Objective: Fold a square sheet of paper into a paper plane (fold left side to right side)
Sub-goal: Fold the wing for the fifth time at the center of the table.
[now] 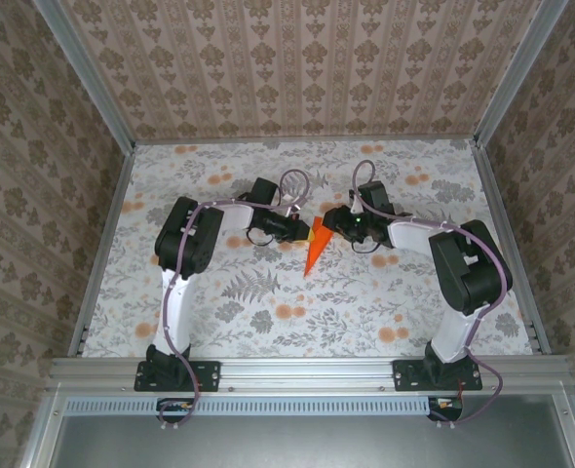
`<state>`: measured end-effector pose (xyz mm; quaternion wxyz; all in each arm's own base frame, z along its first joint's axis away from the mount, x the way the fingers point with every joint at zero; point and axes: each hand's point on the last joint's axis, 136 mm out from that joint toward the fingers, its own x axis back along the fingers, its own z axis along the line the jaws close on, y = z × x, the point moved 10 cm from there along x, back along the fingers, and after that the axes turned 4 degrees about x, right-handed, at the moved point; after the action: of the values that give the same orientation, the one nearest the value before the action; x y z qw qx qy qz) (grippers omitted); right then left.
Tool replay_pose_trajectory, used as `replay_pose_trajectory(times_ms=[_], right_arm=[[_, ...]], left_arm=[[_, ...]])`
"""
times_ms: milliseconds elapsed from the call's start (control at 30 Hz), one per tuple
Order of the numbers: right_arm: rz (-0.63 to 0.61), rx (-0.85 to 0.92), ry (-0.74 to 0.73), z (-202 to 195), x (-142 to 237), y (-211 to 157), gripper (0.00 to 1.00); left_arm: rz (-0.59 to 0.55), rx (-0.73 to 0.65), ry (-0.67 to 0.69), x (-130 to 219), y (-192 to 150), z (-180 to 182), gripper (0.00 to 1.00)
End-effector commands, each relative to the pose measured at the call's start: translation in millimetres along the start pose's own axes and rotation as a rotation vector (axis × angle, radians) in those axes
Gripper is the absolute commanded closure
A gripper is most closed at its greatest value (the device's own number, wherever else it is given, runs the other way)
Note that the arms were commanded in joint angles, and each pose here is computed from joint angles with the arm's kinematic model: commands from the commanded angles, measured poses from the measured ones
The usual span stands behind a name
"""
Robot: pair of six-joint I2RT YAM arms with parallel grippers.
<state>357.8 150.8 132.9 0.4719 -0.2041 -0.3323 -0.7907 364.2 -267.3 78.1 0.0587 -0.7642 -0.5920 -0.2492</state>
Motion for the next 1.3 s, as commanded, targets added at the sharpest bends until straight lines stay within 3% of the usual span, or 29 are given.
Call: replay_pose_trajectory(times_ms=[0,433,1267], right_arm=[[-0.009,0.015,-0.009,4,-7,8,0.59],[0.046,0.017,-0.053,-2,-32,10,0.60],[0.110,-0.001,-0.174,-27,-45,-4,0.61]], left_arm=[[0.026,-0.004,0.043,-6,-3,15,0.95],[0.051,-0.011,0.093,-10,-4,17,0.95],[0.071,-0.004,0.146,-16,-5,20,0.96]])
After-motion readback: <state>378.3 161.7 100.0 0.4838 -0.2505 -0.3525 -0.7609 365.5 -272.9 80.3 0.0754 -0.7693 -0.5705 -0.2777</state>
